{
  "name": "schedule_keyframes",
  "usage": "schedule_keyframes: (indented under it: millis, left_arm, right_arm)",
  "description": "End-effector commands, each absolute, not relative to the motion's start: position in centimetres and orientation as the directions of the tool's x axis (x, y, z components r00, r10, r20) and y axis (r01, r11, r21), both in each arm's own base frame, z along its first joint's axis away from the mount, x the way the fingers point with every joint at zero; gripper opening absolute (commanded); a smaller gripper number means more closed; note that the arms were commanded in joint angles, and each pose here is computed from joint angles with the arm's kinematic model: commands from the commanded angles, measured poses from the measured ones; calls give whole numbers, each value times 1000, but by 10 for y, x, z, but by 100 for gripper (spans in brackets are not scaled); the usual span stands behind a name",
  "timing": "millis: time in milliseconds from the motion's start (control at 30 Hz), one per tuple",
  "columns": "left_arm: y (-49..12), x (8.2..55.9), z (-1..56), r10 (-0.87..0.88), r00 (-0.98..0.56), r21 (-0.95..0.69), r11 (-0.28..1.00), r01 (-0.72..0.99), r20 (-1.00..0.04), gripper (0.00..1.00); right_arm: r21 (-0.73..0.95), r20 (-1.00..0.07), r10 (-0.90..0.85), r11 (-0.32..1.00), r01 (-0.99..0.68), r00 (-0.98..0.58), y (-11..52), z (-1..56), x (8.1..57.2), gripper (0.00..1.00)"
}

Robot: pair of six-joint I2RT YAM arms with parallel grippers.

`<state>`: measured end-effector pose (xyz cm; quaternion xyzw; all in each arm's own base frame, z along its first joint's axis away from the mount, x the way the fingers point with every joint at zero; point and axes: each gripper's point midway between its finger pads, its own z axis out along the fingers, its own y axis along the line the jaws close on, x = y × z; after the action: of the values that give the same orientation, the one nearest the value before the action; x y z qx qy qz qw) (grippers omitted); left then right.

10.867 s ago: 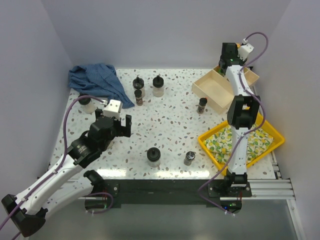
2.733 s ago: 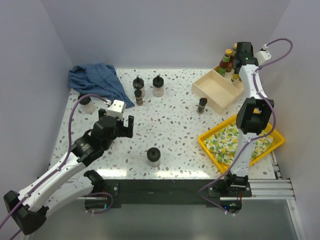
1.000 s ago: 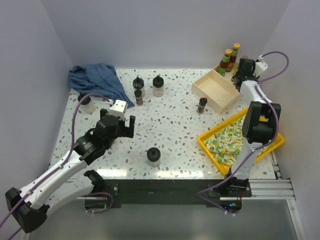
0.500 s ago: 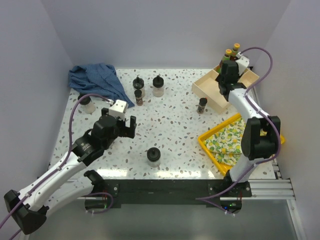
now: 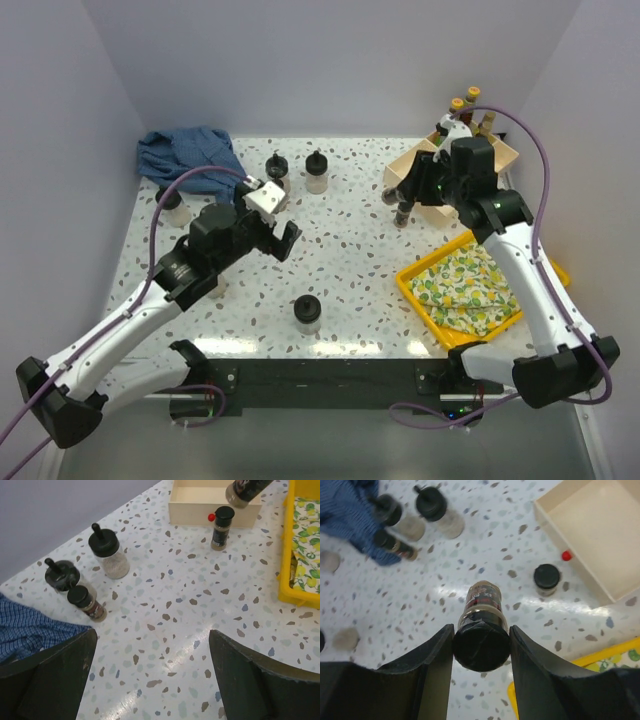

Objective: Organize the condiment bottles
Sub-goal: Place the bottle in the storage box.

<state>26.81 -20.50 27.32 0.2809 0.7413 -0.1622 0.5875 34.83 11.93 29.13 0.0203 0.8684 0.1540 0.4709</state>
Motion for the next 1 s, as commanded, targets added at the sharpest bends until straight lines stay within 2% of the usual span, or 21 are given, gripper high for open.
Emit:
schedule_keyframes:
  millis: [0, 200, 367, 467, 633, 967]
  left_arm:
    - [-248, 272, 330, 229, 64, 198, 632, 749, -971, 99]
    - [-297, 263, 338, 197, 70, 150, 428, 891, -978, 100]
    - [-330, 245, 344, 151, 59, 97, 254, 962, -987, 100]
    - [-342, 237, 336, 162, 62, 92, 191, 977, -985, 100]
    - [-357, 226, 331, 151, 57, 76, 125, 989, -987, 97]
    - [-355, 226, 337, 109, 49, 66, 159, 985, -993, 97]
  right_arm:
    - [447, -744, 51, 779, -439, -666, 175, 310, 271, 0]
    - [563, -741, 24, 567, -602, -671, 208, 344, 229, 0]
    - [595, -742, 46, 504, -626, -669, 218, 357, 221, 0]
    - [605, -746, 58, 476, -638, -663, 222, 365, 218, 0]
    - [626, -739, 73, 441, -643, -670, 228, 372, 217, 0]
    - [643, -736, 140, 449, -620, -662, 229, 369, 225, 0]
